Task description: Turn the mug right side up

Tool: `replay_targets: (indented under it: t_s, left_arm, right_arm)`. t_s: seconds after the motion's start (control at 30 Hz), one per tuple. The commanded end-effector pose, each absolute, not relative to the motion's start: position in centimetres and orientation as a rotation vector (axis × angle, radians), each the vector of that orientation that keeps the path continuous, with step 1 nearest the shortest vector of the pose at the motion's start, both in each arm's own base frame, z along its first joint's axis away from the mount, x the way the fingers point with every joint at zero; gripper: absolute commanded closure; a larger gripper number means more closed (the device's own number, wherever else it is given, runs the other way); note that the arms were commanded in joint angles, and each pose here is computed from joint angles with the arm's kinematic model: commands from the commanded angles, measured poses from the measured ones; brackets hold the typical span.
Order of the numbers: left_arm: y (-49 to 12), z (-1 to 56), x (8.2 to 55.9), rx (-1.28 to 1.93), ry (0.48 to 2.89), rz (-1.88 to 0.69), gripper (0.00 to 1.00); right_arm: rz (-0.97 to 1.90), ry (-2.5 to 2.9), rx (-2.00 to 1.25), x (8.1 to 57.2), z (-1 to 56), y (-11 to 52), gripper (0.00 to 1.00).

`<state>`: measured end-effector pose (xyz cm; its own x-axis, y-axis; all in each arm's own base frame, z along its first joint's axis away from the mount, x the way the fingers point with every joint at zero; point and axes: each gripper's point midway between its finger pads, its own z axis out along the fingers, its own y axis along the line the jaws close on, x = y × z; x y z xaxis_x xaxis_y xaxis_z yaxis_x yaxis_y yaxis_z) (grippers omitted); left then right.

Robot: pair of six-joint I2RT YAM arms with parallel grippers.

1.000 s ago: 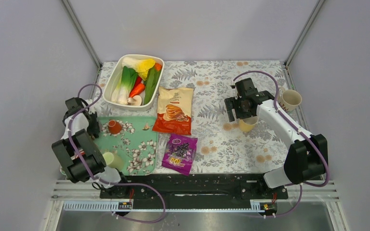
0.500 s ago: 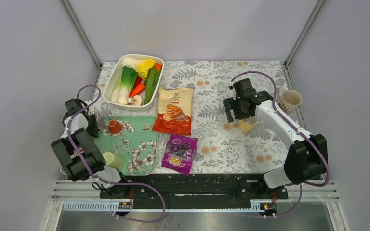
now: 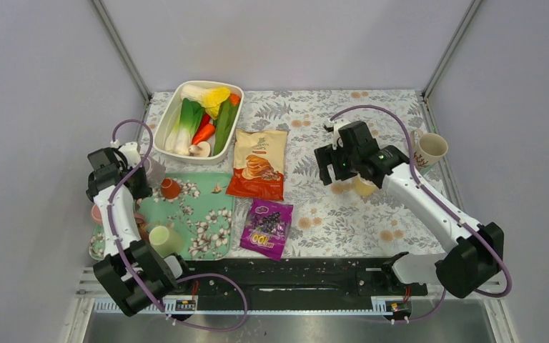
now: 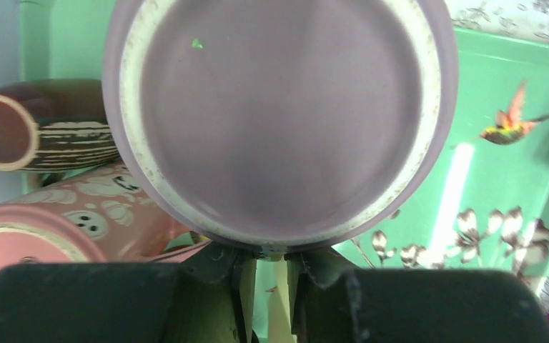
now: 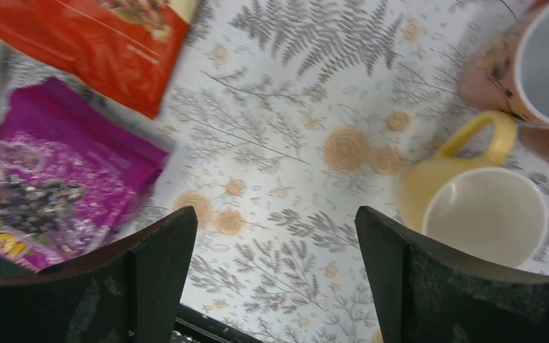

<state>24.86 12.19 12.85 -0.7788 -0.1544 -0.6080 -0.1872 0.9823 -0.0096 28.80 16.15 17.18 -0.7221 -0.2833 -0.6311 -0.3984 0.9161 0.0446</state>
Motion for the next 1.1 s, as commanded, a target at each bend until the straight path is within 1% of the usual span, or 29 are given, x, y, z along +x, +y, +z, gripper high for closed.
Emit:
replay_targets:
  t_s: [0.0, 0.23, 0.37, 0.43, 0.57, 0.7, 0.8, 0.9, 1.07]
  left_arm:
    - [9.2, 16.3, 25.7, -0.077, 2.365, -0.08, 1.0]
    - [5.8, 21.2, 26.1, 0.064, 2.263, -0.162, 1.0]
    - [2.3, 23.8, 26.9, 0.139, 2.22, -0.291, 1.0]
    - [-0.2, 25.1, 27.3, 0.197, 2.194, -0.37, 1.0]
    - [-5.7, 28.6, 27.7, 0.329, 2.117, -0.566, 1.0]
    - [-10.3, 31.6, 27.0, 0.443, 2.055, -0.765, 1.0]
    - [-12.4, 32.9, 26.2, 0.51, 2.034, -0.845, 1.0]
    - [-14.9, 33.3, 24.6, 0.596, 2.019, -0.943, 1.0]
    - [-17.1, 33.2, 22.9, 0.688, 2.005, -1.029, 1.0]
  right_arm:
    - [0.54, 2.248, -0.495, 28.1, 20.9, 21.6, 0.09]
    - [1.142, 1.884, -0.528, 23.5, 28.4, 31.3, 0.08]
    - [1.344, 1.721, -0.418, 23.9, 31.0, 33.8, 0.08]
    - [1.454, 1.683, -0.348, 24.1, 31.7, 34.9, 0.08]
    - [1.674, 1.56, -0.312, 23.6, 34.1, 37.1, 0.08]
    - [1.773, 1.477, -0.309, 23.4, 35.9, 38.4, 0.06]
    - [1.804, 1.443, -0.304, 23.5, 36.7, 39.0, 0.05]
    - [1.844, 1.385, -0.305, 23.3, 37.9, 39.0, 0.05]
    - [1.902, 1.321, -0.33, 22.9, 39.4, 39.2, 0.05]
